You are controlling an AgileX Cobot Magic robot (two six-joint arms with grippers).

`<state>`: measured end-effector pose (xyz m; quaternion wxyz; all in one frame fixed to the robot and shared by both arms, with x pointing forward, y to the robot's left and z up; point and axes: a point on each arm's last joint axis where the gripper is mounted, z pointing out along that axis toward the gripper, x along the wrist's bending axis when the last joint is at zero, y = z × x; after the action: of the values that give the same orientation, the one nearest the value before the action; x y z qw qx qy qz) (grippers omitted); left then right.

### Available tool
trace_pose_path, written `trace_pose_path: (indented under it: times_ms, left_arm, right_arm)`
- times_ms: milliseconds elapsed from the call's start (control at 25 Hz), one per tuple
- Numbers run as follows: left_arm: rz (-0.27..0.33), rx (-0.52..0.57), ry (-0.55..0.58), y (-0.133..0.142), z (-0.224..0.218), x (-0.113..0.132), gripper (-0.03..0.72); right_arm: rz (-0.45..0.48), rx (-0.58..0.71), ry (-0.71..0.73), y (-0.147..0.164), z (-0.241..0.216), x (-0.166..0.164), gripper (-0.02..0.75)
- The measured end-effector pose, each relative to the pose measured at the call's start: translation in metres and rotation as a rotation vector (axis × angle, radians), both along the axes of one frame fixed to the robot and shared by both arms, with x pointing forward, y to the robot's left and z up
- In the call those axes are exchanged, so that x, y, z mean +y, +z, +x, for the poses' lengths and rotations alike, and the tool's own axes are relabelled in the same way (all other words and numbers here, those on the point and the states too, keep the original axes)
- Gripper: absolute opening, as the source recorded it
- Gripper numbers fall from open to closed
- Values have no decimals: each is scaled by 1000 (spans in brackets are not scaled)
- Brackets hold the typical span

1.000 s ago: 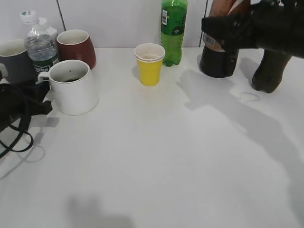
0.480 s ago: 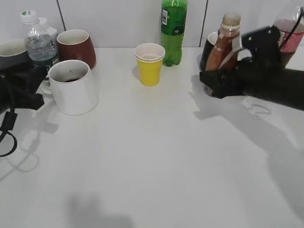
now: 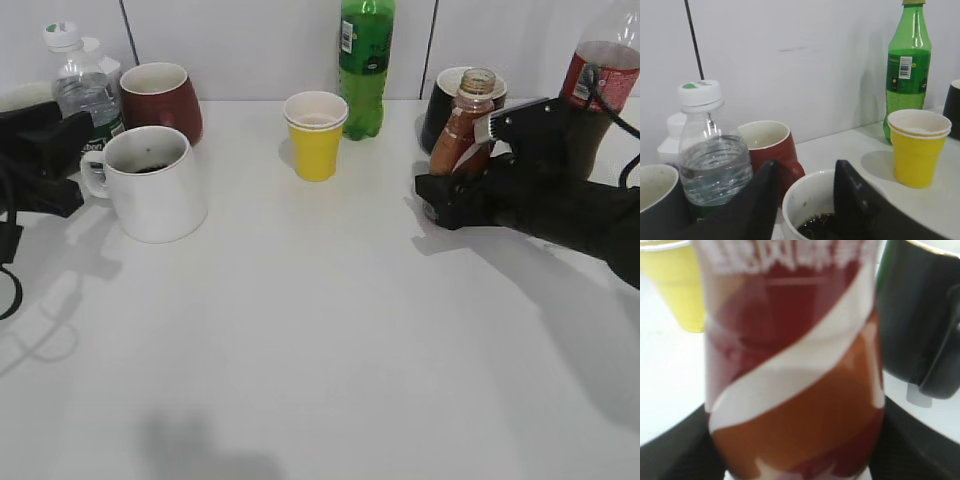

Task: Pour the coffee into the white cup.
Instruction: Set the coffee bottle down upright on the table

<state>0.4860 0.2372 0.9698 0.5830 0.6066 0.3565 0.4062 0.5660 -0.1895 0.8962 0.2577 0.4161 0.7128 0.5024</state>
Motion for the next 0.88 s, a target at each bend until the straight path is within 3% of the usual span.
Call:
trace_pose_path:
  times_ms: [280, 400, 480, 880]
  left_arm:
    - [12, 8, 2, 3, -2, 0, 293]
    - [41, 51, 14, 4, -4, 2, 293]
    - [52, 104, 25, 1, -5, 3, 293]
    - [-22, 476, 156, -7, -4, 13, 293]
  right_arm:
    - [18, -15, 5, -4, 1, 1, 538]
    - [11, -7, 1, -3, 1, 1, 624]
    - [4, 4, -3, -1, -3, -1, 649]
    - [-31, 53, -16, 10, -36, -11, 657]
